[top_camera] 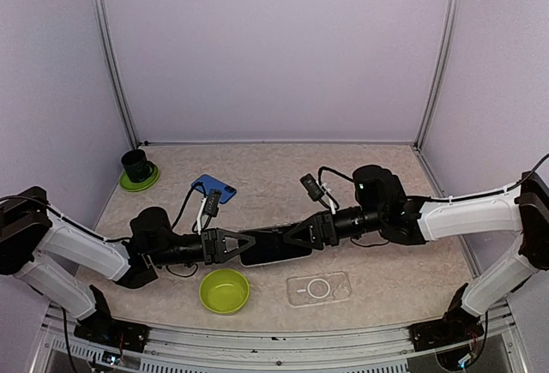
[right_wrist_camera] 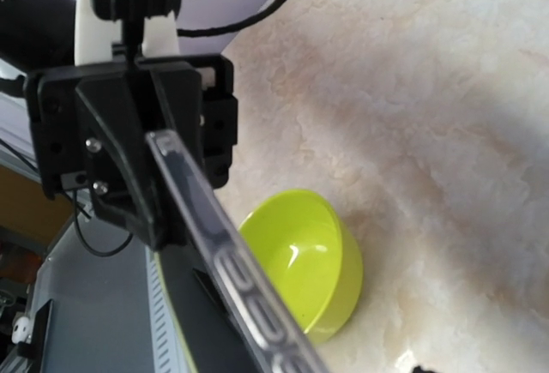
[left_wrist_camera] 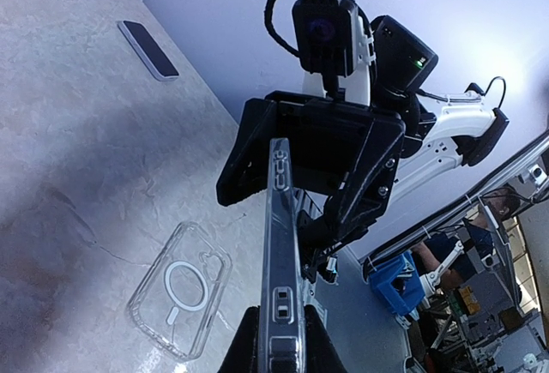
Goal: Put the phone into the phone case
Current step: Press the phone case against the phone.
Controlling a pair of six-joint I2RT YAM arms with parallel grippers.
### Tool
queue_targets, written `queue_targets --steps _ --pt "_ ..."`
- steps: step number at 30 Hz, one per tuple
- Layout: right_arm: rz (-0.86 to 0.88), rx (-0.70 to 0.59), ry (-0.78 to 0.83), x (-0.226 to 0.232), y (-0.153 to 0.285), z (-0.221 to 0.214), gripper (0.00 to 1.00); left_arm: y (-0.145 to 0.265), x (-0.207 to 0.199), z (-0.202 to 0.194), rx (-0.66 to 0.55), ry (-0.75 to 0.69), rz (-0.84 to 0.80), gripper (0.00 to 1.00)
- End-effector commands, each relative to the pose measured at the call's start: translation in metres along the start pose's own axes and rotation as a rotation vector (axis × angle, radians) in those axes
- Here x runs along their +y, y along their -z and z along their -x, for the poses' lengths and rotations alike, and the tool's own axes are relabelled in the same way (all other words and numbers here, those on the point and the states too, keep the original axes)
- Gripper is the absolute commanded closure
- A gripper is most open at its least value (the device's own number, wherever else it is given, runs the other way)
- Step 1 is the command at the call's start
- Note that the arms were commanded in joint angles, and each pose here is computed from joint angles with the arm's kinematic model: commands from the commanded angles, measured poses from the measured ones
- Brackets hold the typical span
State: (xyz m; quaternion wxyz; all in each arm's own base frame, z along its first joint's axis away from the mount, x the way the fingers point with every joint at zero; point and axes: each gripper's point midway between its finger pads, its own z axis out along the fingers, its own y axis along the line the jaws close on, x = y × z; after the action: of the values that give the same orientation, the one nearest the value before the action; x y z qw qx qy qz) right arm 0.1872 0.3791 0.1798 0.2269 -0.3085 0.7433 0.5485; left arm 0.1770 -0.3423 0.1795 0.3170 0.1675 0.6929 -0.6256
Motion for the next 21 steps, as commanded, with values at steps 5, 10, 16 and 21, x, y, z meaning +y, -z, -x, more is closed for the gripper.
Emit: queue_targets --steps 5,10,16,21 --pt "0.035 -0.013 0.052 0.011 -0.005 0.016 0.34 -0.002 -0.027 0.024 -0.065 -0.058 -0.103 1.0" --pt "0.045 -0.012 0.058 0.013 -0.007 0.018 0.37 -0.001 -0.026 0.025 -0.068 -0.058 -0.102 1.0" --pt "0.076 0.006 0.068 0.017 -0.008 0.015 0.5 0.0 -0.027 0.027 -0.068 -0.066 -0.105 1.0" --pt "0.135 0.042 0.086 0.027 -0.007 0.008 0.77 0.0 -0.029 0.029 -0.057 -0.088 -0.111 1.0"
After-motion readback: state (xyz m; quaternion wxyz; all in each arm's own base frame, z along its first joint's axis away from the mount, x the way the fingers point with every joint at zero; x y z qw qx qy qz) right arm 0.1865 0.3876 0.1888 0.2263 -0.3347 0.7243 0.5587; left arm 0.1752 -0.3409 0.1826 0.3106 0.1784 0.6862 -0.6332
